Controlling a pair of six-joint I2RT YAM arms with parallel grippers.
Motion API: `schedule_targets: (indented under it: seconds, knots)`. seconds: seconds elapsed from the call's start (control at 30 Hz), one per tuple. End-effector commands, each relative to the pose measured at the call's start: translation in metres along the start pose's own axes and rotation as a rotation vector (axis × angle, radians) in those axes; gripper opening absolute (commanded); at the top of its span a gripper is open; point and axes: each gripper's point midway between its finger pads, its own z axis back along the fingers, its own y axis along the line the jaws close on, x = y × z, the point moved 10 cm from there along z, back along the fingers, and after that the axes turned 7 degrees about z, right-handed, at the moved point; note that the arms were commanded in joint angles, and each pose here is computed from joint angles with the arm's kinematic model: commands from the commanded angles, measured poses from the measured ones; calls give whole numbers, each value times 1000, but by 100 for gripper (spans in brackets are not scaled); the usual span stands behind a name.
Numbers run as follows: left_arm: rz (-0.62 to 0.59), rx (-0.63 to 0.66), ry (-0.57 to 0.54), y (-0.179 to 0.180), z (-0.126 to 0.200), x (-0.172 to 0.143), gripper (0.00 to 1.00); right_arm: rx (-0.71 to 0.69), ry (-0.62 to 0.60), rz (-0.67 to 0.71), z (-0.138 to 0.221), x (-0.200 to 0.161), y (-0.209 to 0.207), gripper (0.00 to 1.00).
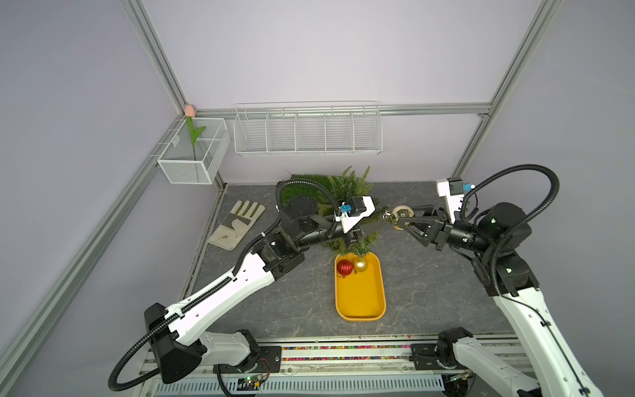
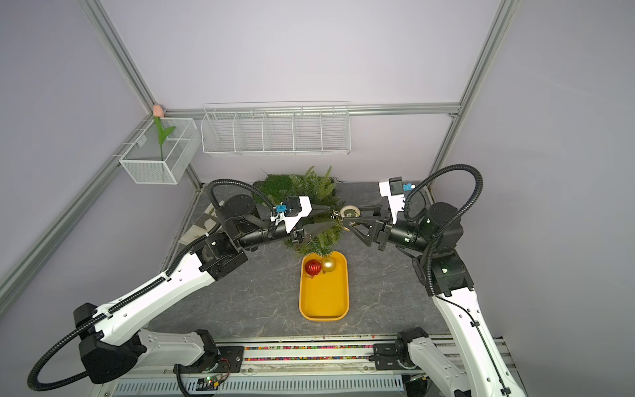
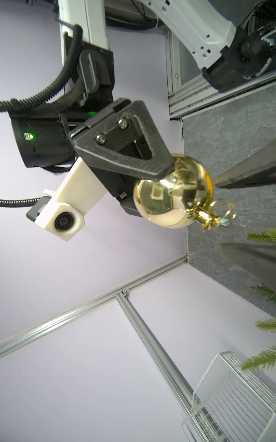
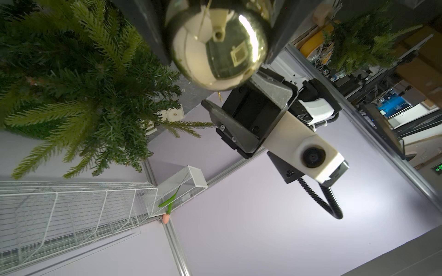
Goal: Decorate the small christmas tree with ornaments
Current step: Hang an ornament on the christmas tree.
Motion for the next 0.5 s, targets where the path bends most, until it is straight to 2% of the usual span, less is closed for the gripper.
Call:
schedule_targets:
  seconds: [0.0, 0.13, 0.23, 0.47]
  knots:
    - [-30, -169, -67, -17, 13, 21, 40, 145, 45, 91, 2, -4, 13, 35]
    - [-6, -292, -81, -26, 18, 26, 43, 201, 62, 229, 10, -9, 29, 35]
    - [14, -331, -79, -29, 20, 28, 44, 203, 62, 307, 16, -12, 39, 35]
    - [58, -374, -20, -28, 14, 28, 36, 208, 94, 313, 18, -16, 40, 35]
